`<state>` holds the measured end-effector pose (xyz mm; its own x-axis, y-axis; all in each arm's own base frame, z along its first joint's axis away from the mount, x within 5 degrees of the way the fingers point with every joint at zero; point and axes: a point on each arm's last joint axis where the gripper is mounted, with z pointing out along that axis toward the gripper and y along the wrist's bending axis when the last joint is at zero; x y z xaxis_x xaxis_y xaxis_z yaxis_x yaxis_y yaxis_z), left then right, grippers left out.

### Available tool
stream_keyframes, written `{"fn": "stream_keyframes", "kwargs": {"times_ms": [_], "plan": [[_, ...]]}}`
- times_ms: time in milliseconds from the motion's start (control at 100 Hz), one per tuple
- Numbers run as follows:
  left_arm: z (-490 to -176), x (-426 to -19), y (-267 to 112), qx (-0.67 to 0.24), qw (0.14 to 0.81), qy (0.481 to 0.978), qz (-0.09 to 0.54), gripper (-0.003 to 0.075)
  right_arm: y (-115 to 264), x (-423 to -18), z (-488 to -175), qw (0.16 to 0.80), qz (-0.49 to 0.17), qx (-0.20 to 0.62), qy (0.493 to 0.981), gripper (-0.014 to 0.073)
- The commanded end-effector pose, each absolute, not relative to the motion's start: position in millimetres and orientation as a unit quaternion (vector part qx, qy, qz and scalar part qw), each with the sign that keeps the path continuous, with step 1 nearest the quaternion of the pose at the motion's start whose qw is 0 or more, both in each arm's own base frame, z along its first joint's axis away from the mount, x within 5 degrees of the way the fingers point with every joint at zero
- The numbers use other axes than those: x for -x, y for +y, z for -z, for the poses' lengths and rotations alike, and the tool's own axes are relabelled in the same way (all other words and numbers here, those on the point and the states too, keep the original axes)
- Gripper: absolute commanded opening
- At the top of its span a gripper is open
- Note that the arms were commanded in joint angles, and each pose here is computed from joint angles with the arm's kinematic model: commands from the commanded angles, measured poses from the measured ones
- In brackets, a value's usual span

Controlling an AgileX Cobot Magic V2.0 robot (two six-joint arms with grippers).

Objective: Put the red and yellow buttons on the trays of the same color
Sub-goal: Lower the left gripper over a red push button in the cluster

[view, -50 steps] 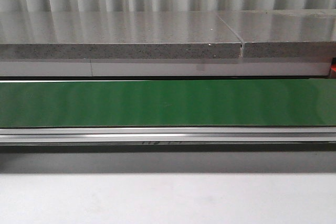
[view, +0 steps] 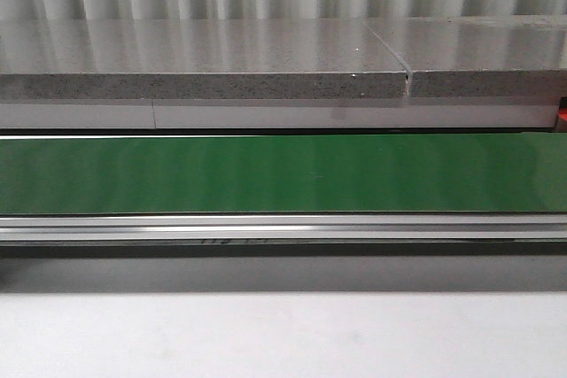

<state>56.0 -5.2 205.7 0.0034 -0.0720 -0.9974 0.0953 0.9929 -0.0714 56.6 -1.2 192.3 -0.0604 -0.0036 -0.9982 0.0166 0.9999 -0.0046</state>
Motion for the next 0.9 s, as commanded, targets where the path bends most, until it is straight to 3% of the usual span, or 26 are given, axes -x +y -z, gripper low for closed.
{"fn": "stream_keyframes", "kwargs": {"times_ms": [0, 210, 510, 640, 890], "plan": [[-219, -52, -6, -0.010, 0.757, 0.649, 0.070, -0.0020, -1, -55, -203, 0.723, 0.012, 0.002, 0.691, -0.0069], [-270, -45, -4, -0.008, 0.765, 0.640, 0.069, -0.0020, -1, -55, -203, 0.723, 0.012, 0.002, 0.691, -0.0069], [-339, -53, -2, -0.004, 0.601, 0.799, 0.033, -0.0020, -1, -55, -203, 0.723, 0.012, 0.002, 0.691, -0.0069], [-354, -66, -2, -0.002, 0.531, 0.847, 0.024, -0.0020, -1, -55, -203, 0.723, 0.012, 0.002, 0.691, -0.0069], [-351, -94, -7, 0.001, 0.478, 0.878, 0.035, -0.0020, -1, -55, -203, 0.723, 0.012, 0.002, 0.691, -0.0069]]}}
